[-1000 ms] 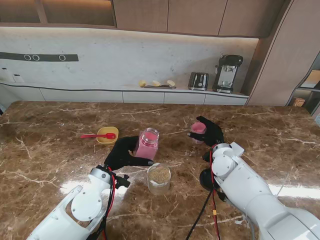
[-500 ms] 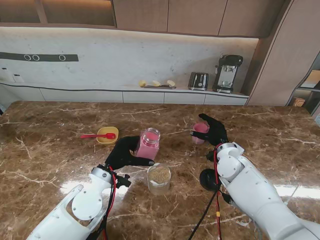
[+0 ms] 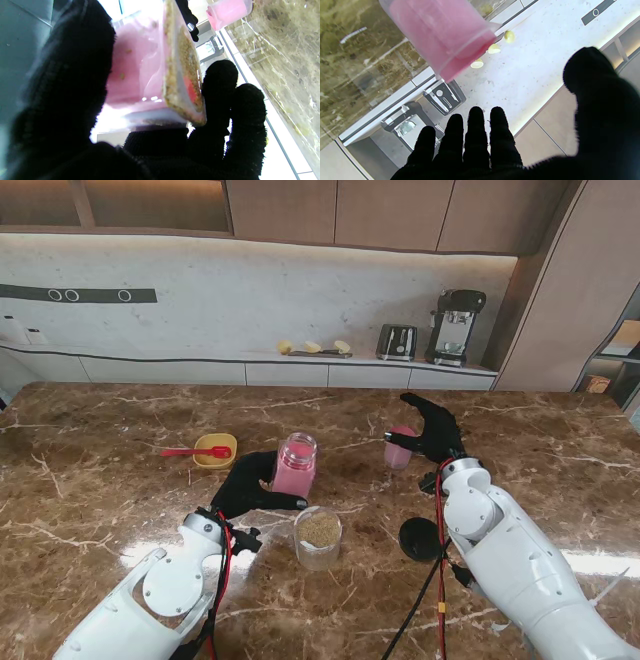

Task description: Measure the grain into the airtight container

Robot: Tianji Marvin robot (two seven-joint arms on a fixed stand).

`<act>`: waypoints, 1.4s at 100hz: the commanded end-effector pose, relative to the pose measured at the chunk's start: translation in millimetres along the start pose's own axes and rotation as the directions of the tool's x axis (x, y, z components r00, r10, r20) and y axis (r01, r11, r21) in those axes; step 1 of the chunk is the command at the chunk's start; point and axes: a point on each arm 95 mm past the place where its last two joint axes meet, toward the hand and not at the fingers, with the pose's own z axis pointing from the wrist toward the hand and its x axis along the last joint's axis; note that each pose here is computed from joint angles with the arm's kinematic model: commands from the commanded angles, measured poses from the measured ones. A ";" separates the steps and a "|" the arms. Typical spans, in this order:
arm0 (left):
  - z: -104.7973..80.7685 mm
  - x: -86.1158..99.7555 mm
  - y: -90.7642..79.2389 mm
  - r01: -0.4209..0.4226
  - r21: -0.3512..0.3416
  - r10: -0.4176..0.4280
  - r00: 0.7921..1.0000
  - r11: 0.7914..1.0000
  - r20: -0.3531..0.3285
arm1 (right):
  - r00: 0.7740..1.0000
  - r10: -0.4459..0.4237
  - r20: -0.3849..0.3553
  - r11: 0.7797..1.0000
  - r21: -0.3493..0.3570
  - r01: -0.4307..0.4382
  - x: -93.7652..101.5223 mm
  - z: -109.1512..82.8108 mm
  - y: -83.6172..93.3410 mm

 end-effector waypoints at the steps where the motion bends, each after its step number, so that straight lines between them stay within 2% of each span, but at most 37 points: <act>1: -0.5 -1.7 2.7 0.012 -0.004 -0.012 1.000 1.000 0.001 | 1.000 -0.016 0.002 1.000 0.004 0.016 -1.3 -2.4 5.6; 18: 0.0 -5.1 1.8 0.030 -0.003 -0.030 1.000 1.000 -0.009 | 0.993 -0.122 0.012 0.992 -0.031 0.122 -3.9 -7.0 29.0; 31: -0.4 -7.7 0.7 0.039 -0.001 -0.039 0.999 0.999 -0.015 | 0.969 -0.234 0.083 0.971 -0.027 0.237 -14.0 -11.9 45.5; 41: -1.3 -9.4 -0.3 0.044 -0.006 -0.044 0.999 0.999 -0.018 | 0.932 -0.338 0.130 0.940 0.000 0.341 -23.9 -16.8 55.9; 55: -2.3 -9.7 -1.1 0.045 -0.009 -0.046 0.999 0.999 -0.024 | 0.856 -0.479 0.197 0.877 0.068 0.475 -37.2 -24.5 65.8; 68: -3.0 -8.7 -0.6 0.046 -0.012 -0.047 0.999 0.999 -0.028 | 0.786 -0.559 0.263 0.829 0.180 0.529 -47.9 -30.2 69.0; 77: -3.4 -8.5 -0.2 0.045 -0.016 -0.046 0.998 0.999 -0.031 | 0.751 -0.595 0.286 0.804 0.234 0.547 -54.6 -32.3 68.7; 86: -4.3 -8.7 0.4 0.044 -0.018 -0.045 0.999 0.999 -0.030 | 0.703 -0.652 0.284 0.757 0.295 0.583 -60.4 -35.0 68.1; 91: -4.7 -9.4 0.6 0.043 -0.019 -0.044 0.999 0.999 -0.027 | 0.685 -0.671 0.284 0.739 0.330 0.587 -62.6 -36.8 66.9; 99: -5.0 -10.4 0.7 0.042 -0.020 -0.042 0.999 0.999 -0.022 | 0.676 -0.679 0.286 0.730 0.363 0.580 -64.5 -39.6 63.5; 109: -6.3 -7.5 1.2 0.044 -0.019 -0.044 0.999 0.999 -0.022 | 0.647 -0.712 0.272 0.694 0.414 0.590 -66.4 -43.8 60.7; 121: -7.1 -5.8 2.3 0.041 -0.019 -0.042 0.999 0.999 -0.021 | 0.657 -0.700 0.279 0.701 0.445 0.558 -68.7 -47.2 56.5; 133: -7.9 -5.1 4.0 0.044 -0.019 -0.044 0.999 0.999 -0.017 | 0.656 -0.704 0.271 0.689 0.484 0.539 -71.3 -50.8 53.0; 140: -8.2 -4.7 4.5 0.045 -0.018 -0.045 0.999 0.999 -0.017 | 0.648 -0.718 0.255 0.673 0.492 0.552 -73.0 -52.5 49.8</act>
